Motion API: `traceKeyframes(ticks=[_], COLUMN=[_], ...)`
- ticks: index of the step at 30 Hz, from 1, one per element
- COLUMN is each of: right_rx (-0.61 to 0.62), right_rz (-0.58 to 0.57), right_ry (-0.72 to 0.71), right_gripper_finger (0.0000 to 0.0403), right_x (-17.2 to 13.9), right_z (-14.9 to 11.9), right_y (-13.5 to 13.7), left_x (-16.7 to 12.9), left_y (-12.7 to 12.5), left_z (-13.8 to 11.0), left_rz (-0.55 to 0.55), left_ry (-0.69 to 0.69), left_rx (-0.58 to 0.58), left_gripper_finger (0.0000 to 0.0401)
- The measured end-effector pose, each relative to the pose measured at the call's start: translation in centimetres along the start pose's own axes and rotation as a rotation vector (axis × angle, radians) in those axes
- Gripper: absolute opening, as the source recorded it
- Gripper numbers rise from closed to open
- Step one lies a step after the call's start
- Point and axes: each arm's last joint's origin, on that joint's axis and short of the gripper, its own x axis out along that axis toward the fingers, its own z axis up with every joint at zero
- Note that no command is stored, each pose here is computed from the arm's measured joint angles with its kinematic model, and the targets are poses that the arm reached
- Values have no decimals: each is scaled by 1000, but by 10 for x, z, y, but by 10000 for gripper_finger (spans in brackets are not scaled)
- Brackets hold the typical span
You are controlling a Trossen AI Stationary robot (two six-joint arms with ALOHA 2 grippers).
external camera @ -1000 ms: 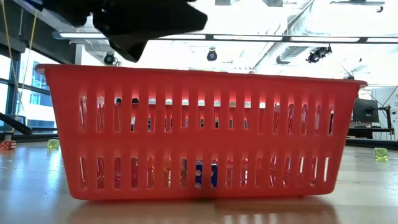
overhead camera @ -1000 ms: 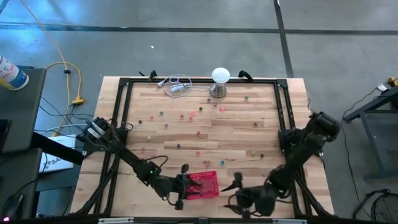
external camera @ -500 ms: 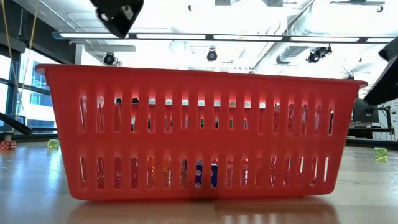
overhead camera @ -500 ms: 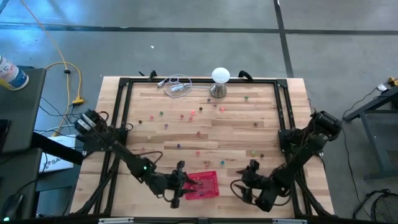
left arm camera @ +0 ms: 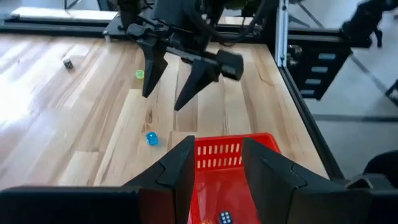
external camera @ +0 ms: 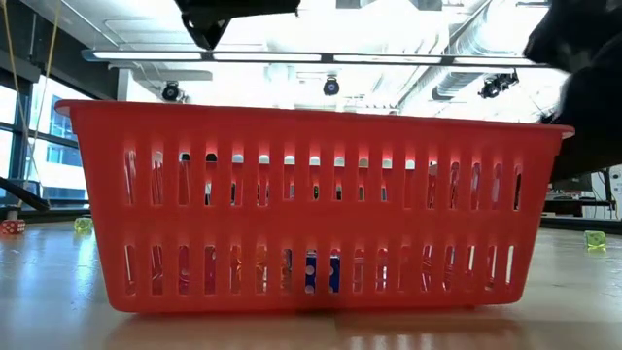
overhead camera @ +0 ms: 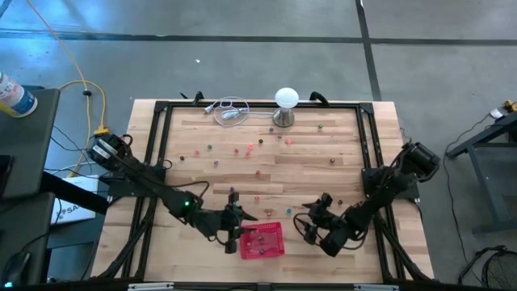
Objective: Pick & Place Dice
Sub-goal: Put the light blue dice into the red bin
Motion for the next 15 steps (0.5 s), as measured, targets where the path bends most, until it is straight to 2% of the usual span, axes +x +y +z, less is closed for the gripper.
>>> traceKeyframes(ticks=[3,8,15], right_rx=[8,36,-18], right_rz=[-10,14,173], right_ry=[-3,10,34], right_gripper_finger=[254,254,254], right_x=[6,11,8], right_z=[-2,-12,-24], right_y=[-7,-17,-18], left_x=[1,1,1], left_y=[1,0,0], left_z=[-1,-1,-2], left_rz=[5,3,2], left_ry=[5,7,7], left_rx=[-51,-42,-41], left_gripper_finger=[128,128,128])
